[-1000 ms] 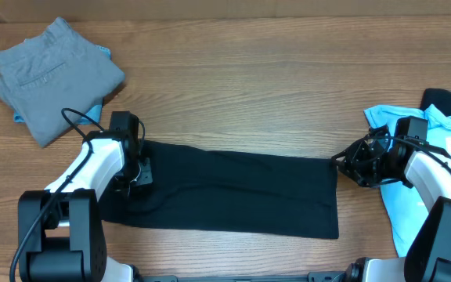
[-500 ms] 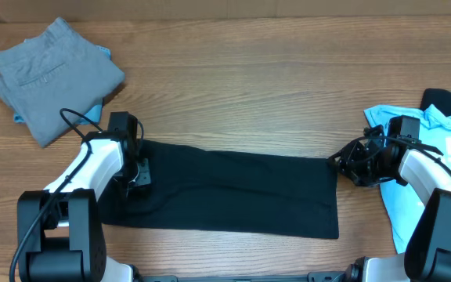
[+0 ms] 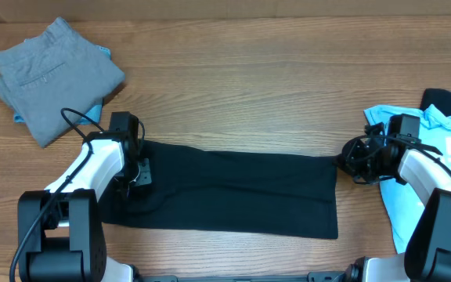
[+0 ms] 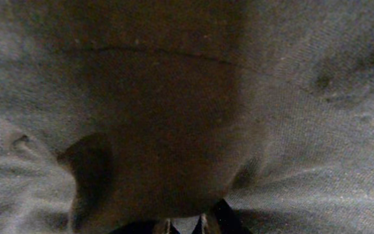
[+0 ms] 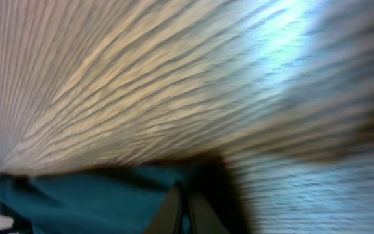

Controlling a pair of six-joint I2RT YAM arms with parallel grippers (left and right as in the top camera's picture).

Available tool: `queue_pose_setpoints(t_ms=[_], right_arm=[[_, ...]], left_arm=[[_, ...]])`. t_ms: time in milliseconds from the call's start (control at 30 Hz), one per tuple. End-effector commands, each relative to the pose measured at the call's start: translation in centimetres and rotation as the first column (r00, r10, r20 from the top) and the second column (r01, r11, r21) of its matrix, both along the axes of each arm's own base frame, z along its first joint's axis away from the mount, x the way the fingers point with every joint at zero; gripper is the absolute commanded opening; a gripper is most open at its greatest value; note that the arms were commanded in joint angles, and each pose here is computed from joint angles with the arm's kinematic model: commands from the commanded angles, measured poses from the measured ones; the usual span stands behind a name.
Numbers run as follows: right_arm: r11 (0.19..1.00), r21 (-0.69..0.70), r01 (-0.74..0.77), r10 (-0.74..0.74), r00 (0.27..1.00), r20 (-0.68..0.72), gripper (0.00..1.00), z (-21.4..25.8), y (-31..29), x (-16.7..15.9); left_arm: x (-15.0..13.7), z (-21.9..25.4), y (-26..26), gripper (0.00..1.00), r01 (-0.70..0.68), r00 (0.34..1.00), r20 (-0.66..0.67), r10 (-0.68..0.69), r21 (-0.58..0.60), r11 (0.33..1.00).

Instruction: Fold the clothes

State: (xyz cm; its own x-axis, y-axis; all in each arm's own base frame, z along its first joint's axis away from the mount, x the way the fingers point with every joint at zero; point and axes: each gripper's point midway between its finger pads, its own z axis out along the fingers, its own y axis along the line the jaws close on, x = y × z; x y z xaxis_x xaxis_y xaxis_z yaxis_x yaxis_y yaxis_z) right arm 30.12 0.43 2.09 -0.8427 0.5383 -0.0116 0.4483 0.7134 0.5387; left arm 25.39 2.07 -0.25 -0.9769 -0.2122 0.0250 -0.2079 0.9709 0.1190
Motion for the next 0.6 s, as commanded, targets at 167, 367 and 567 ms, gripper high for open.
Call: queue_pose_setpoints(t_ms=[167, 367, 567], right_arm=[[0.996, -0.011, 0.09, -0.091, 0.995, -0.04, 0.04, -0.4, -1.6, -0.3], [0.998, -0.003, 0.071, -0.071, 0.997, -0.022, 0.29, 0.1, -1.8, -0.1], [1.0, 0.018, -0.003, 0.003, 1.0, -0.012, 0.36, 2.2, -1.6, -0.6]], left_arm=[[-1.8, -1.4, 1.9, 0.17, -0.042, 0.997, -0.057, 0.049, 0.113, 0.993], [-1.3, -1.2, 1.7, 0.27, -0.045, 0.998, -0.044, 0.049, 0.101, 0.994], [0.7, 1.3, 0.8, 0.33, -0.046, 0.998, -0.033, 0.048, 0.048, 0.998]])
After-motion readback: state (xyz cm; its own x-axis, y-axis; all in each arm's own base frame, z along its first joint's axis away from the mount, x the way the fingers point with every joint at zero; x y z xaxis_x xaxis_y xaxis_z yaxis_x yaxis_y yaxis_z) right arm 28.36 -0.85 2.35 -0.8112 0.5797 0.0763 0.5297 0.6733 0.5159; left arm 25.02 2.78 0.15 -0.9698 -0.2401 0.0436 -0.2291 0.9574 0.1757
